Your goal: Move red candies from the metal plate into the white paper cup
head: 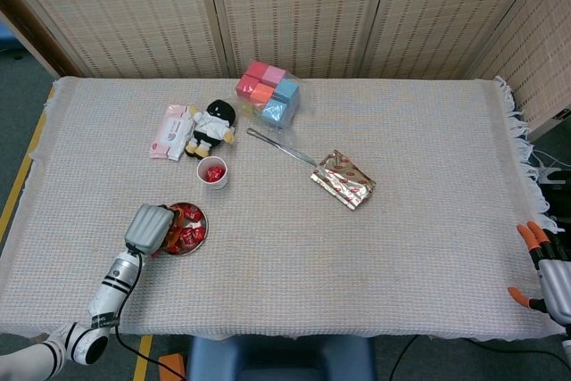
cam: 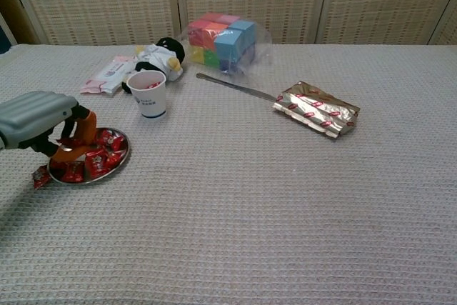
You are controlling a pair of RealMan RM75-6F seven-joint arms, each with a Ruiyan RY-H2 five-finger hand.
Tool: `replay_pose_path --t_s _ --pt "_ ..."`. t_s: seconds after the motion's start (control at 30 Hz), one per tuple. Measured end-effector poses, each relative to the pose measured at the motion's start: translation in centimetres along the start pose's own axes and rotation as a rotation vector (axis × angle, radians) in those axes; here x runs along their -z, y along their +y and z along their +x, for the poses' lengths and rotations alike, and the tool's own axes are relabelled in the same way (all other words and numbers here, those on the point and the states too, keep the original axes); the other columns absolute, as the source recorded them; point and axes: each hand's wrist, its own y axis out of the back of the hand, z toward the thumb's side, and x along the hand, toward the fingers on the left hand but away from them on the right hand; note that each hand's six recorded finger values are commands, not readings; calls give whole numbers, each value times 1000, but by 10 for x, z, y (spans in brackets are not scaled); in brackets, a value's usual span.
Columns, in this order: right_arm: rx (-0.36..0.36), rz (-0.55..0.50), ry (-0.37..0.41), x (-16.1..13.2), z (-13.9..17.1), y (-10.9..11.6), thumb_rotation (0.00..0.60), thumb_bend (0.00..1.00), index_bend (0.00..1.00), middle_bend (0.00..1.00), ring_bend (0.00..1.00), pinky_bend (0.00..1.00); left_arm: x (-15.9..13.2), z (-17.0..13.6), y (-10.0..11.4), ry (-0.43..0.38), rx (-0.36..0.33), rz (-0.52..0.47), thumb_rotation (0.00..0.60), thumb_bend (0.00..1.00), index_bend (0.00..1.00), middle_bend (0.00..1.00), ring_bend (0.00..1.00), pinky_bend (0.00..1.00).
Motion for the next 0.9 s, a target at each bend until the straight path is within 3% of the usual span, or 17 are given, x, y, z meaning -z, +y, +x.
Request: replay_pose_path --t_s 0.37,0.53,0.9 --pt "-8 6 -7 0 -2 -3 600 90 0 0 0 189 -17 31 48 -32 -91 -37 600 458 622 600 579 996" --pt "-15 9 -14 1 -4 -4 600 90 0 0 0 189 -38 57 70 -70 -129 -44 600 459 616 586 557 942" --pt "-20 11 -39 6 -8 -5 600 91 0 0 0 190 -59 107 83 -78 -161 3 600 457 596 580 518 889"
